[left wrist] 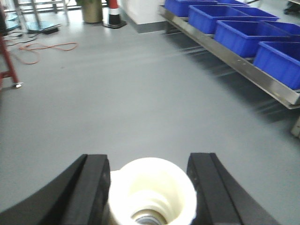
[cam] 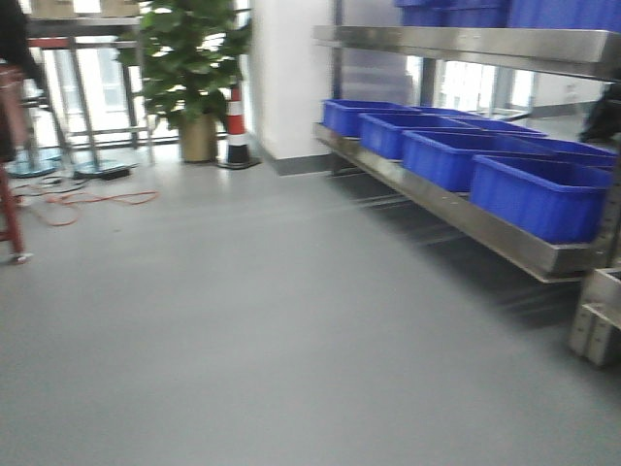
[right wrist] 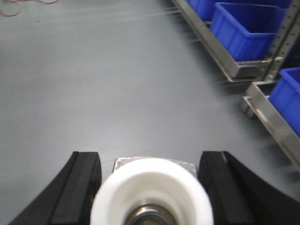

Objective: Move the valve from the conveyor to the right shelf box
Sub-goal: 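Drive the base away from the conveyor to the shelf of blue bins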

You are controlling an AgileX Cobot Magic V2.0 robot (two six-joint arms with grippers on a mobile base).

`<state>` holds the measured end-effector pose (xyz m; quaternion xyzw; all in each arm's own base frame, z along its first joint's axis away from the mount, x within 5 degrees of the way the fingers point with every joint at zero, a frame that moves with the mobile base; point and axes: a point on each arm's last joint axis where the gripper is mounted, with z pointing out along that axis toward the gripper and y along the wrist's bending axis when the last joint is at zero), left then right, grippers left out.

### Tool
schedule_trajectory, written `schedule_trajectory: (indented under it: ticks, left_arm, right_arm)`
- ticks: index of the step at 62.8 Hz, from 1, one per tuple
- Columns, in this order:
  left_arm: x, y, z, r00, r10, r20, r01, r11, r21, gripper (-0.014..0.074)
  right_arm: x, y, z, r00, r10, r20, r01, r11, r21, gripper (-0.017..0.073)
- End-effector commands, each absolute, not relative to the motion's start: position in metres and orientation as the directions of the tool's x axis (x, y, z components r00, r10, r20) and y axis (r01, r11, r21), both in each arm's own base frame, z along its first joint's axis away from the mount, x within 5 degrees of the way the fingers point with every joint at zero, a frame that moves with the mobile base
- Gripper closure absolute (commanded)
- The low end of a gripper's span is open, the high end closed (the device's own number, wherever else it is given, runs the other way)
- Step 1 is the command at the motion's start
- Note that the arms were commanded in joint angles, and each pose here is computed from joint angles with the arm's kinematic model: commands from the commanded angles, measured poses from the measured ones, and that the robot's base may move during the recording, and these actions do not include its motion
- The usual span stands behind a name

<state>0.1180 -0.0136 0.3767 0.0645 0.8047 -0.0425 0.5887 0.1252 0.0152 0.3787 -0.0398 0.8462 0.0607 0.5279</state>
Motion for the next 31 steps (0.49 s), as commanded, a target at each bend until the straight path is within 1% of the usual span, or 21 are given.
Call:
schedule_trajectory:
  ticks: [1,31]
  left_arm:
    - [0.1175,-0.0133,0.3834,-0.244,0.036,-0.969,0.146,0.989,0.000,0.0705]
    - [0.1175,-0.0133,0.3834,-0.244,0.036,-0.969,0.146,0.989,0.000,0.0705]
  right_arm:
    - [0.1258,0.0139,0.3872,-0.361,0.004,-0.933,-0.122,0.991,0.051,0.0722]
    - [0.1258,0.0139,0.3872,-0.361,0.004,-0.933,-0.122,0.991,0.051,0.0722]
